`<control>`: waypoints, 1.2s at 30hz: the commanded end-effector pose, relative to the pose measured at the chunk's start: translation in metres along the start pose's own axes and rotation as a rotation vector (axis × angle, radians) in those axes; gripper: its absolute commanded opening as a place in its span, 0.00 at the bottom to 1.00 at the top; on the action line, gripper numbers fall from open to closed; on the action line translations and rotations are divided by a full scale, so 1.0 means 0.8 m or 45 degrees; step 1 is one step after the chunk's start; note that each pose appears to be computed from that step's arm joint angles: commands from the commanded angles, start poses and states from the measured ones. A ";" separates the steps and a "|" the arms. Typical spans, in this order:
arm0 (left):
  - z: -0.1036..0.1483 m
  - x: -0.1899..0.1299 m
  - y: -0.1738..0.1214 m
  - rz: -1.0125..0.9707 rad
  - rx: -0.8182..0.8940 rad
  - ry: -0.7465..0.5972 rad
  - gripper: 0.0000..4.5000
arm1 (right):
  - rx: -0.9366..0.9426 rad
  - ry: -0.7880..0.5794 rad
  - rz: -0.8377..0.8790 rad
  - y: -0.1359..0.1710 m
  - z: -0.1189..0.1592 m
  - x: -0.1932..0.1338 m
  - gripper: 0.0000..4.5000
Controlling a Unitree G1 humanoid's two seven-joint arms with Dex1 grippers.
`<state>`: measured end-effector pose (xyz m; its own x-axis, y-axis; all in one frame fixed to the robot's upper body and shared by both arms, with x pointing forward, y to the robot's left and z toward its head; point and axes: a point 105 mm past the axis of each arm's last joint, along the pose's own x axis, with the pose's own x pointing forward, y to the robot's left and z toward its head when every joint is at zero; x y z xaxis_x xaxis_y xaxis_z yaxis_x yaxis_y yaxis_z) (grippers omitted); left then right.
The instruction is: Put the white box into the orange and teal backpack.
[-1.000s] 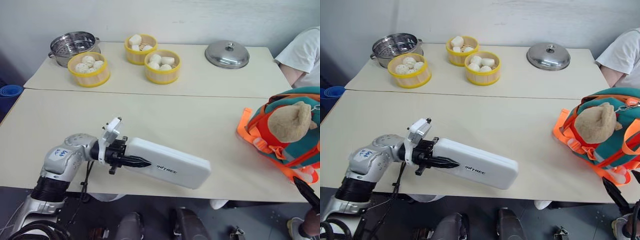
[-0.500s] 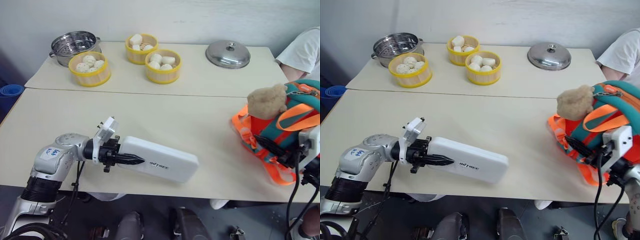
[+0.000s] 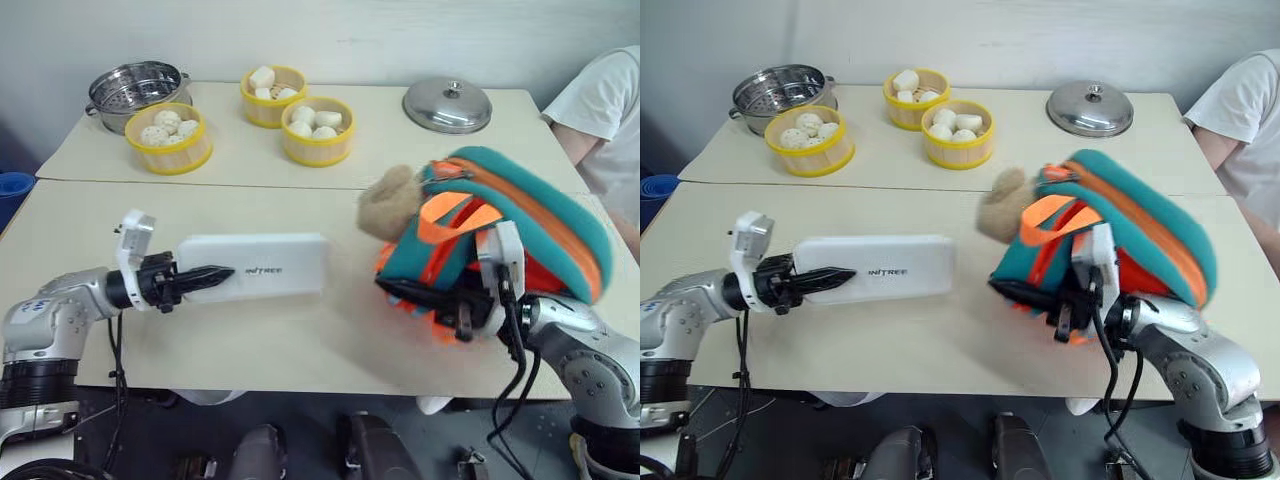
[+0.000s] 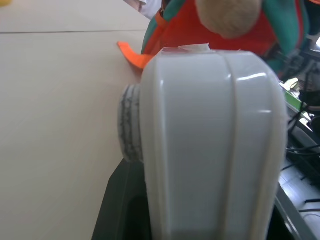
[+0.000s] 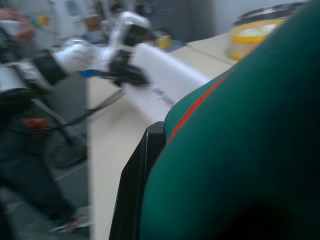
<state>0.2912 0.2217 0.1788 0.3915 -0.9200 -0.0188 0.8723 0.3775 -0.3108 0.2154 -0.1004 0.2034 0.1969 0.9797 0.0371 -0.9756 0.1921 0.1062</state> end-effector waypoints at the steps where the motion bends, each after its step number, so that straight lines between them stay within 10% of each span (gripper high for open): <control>1: 0.028 -0.019 -0.013 -0.005 0.006 -0.097 0.31 | 0.122 0.124 0.107 0.031 0.007 -0.020 0.00; 15: 0.096 0.047 -0.070 -0.237 0.288 -0.304 0.31 | 0.254 0.263 -0.135 -0.004 -0.009 -0.089 0.00; 30: 0.066 0.137 -0.077 -0.532 0.793 0.094 0.31 | 0.205 0.246 -0.159 -0.018 -0.014 -0.086 0.00; 36: 0.072 0.234 -0.085 -0.526 0.966 0.176 0.31 | 0.185 0.231 -0.142 -0.022 -0.013 -0.078 0.00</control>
<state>0.3191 0.0520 0.2526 0.0076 -0.9917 -0.1284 0.9283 -0.0407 0.3697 0.2194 -0.1672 0.1862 0.2792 0.9445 -0.1728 -0.9127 0.3170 0.2579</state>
